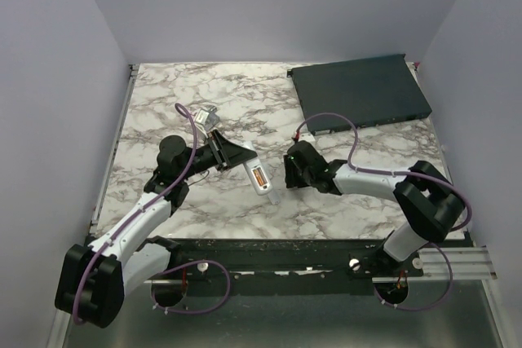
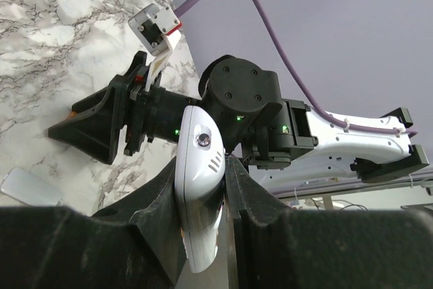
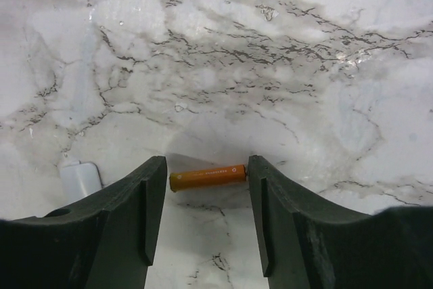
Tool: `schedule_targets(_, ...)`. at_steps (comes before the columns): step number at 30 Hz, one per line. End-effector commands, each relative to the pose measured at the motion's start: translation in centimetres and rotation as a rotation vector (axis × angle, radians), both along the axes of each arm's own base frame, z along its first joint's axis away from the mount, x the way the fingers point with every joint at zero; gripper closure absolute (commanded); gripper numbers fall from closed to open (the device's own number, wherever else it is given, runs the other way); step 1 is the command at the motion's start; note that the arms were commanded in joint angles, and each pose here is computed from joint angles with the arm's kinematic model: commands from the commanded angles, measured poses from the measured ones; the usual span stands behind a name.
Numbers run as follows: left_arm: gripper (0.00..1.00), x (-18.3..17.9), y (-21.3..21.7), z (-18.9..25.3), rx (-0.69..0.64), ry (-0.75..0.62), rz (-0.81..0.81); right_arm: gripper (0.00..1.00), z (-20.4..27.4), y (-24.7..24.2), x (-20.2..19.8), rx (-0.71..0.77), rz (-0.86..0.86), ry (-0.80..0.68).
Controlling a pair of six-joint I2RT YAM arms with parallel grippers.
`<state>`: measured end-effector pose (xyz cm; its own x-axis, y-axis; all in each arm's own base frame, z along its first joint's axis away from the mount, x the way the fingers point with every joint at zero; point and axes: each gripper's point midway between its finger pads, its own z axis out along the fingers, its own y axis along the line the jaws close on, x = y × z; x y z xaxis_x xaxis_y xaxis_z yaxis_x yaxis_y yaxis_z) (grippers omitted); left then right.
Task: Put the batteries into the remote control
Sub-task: Move the battery to the center of the board.
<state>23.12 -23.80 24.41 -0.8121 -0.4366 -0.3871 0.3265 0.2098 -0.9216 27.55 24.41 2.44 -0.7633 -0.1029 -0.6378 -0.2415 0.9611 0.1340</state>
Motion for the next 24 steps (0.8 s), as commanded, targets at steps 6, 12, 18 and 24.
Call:
schedule_targets(6,1.00,-0.1,0.1,2.1,-0.013,-0.062,-0.014,0.23,0.1,0.3,-1.0,0.020,-0.051,0.005)
schedule_targets(12,1.00,0.0,0.1,2.0,-0.011,-0.057,-0.011,0.22,0.2,0.4,-1.0,0.019,-0.038,0.007)
schedule_targets(18,1.00,0.2,0.2,2.0,-0.010,-0.057,-0.002,0.22,1.1,-0.6,-0.8,0.025,-0.083,-0.044)
schedule_targets(24,1.00,0.3,0.3,2.3,-0.010,-0.062,0.010,0.20,5.5,-0.2,-0.2,0.126,-0.050,-0.169)
